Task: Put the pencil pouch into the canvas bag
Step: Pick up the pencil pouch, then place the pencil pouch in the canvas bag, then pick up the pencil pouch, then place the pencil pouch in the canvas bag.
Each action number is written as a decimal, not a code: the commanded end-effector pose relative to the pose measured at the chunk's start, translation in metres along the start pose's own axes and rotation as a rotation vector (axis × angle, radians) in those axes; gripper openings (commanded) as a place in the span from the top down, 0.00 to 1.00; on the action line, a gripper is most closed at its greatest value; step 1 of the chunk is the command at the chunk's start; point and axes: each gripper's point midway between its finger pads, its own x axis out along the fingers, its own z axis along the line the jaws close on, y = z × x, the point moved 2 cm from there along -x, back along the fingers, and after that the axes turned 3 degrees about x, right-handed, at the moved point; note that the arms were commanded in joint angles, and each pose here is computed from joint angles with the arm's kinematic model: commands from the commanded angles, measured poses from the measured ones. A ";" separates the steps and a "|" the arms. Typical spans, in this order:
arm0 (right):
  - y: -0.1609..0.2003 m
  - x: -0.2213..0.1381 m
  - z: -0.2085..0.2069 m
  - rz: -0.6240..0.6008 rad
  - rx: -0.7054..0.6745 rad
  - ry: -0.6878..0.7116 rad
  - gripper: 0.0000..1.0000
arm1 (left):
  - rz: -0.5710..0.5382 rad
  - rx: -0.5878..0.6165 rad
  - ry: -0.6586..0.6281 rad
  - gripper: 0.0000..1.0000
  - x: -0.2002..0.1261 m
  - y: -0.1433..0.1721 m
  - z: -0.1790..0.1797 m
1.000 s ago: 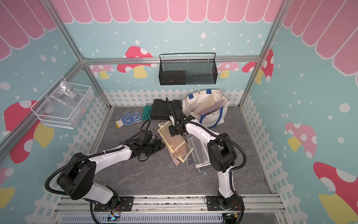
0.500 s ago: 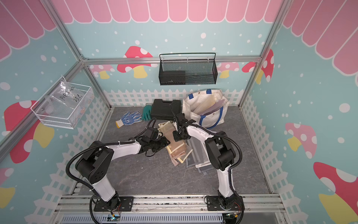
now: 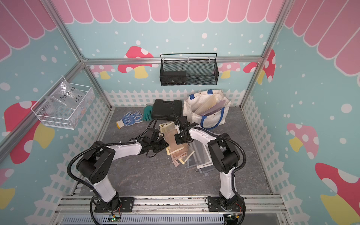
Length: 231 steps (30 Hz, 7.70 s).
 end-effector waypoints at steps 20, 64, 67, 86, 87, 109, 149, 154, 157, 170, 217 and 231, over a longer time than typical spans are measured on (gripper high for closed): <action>-0.054 -0.188 0.054 -0.485 0.069 -0.199 1.00 | -0.153 0.197 -0.080 0.17 -0.126 0.006 -0.003; -0.121 -0.242 -0.184 -0.807 0.747 0.094 1.00 | -0.230 0.306 -0.109 0.16 -0.166 -0.003 -0.016; -0.119 -0.231 -0.185 -0.781 0.739 0.096 1.00 | -0.226 0.304 -0.112 0.16 -0.163 -0.003 -0.015; -0.133 -0.185 -0.181 -0.726 0.784 0.090 0.79 | -0.233 0.299 -0.108 0.16 -0.164 -0.002 -0.013; -0.134 -0.187 -0.180 -0.732 0.775 0.090 0.74 | -0.236 0.299 -0.109 0.16 -0.164 -0.002 -0.012; -0.092 -0.214 -0.050 -0.489 0.082 0.036 0.29 | -0.154 0.273 -0.102 0.16 -0.146 0.006 -0.010; -0.010 0.032 -0.032 0.029 0.070 0.036 0.41 | -0.002 0.054 0.061 0.40 -0.002 -0.003 -0.015; -0.013 0.020 -0.023 -0.007 0.049 0.002 0.54 | 0.004 0.054 0.067 0.62 -0.002 0.000 -0.017; -0.019 0.006 -0.013 -0.055 0.032 -0.041 0.59 | 0.003 0.053 0.076 0.71 -0.004 0.002 -0.016; -0.006 -0.010 0.041 -0.086 0.030 -0.300 0.63 | -0.005 0.061 0.111 0.89 -0.021 0.012 -0.018; -0.108 -0.341 -0.167 -1.060 0.926 0.028 1.00 | -0.192 0.361 -0.018 0.49 -0.154 0.005 -0.035; -0.136 -0.262 -0.209 -0.941 1.037 0.120 1.00 | -0.229 0.340 -0.039 0.48 -0.166 0.009 -0.023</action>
